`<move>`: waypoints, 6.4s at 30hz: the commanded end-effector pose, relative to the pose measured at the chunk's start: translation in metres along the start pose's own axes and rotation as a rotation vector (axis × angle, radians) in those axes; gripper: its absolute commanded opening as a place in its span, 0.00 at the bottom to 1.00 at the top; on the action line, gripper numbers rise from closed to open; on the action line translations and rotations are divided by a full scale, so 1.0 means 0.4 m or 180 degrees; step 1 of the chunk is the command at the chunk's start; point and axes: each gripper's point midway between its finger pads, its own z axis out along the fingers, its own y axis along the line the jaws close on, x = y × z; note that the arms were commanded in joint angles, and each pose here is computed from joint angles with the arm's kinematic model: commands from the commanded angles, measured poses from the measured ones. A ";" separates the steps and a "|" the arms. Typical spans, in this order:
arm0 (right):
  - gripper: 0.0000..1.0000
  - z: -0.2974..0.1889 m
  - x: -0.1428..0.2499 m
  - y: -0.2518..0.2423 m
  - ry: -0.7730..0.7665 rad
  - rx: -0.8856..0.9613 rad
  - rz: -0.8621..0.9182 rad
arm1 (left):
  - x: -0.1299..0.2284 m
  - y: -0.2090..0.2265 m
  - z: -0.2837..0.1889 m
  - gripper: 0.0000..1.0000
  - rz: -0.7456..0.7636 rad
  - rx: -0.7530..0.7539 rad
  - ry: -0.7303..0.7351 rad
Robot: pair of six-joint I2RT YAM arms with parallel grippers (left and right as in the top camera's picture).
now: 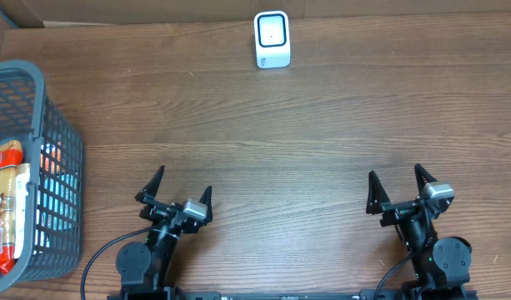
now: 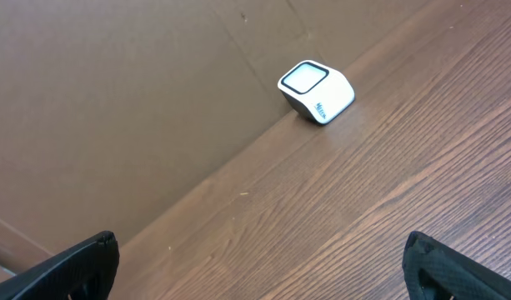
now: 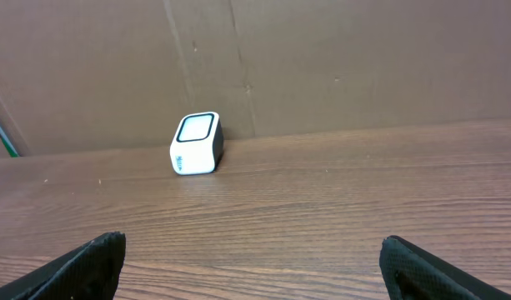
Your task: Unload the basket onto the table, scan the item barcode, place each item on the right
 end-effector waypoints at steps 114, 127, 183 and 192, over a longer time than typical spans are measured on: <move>1.00 0.000 0.004 -0.002 -0.0014 0.0005 0.0009 | 0.144 0.940 -0.086 0.96 -0.2861 -0.2384 0.2955; 1.00 0.000 0.004 -0.002 -0.0014 0.0005 0.0009 | 0.382 0.810 -0.143 0.75 -0.3094 -0.1879 0.4170; 1.00 0.000 0.004 -0.002 -0.0014 0.0005 0.0009 | 0.854 0.519 -0.180 0.12 -0.2682 -0.1029 0.4537; 1.00 0.000 0.004 -0.002 -0.0014 0.0005 0.0010 | 0.766 0.616 -0.147 0.04 -0.2818 -0.1286 0.4395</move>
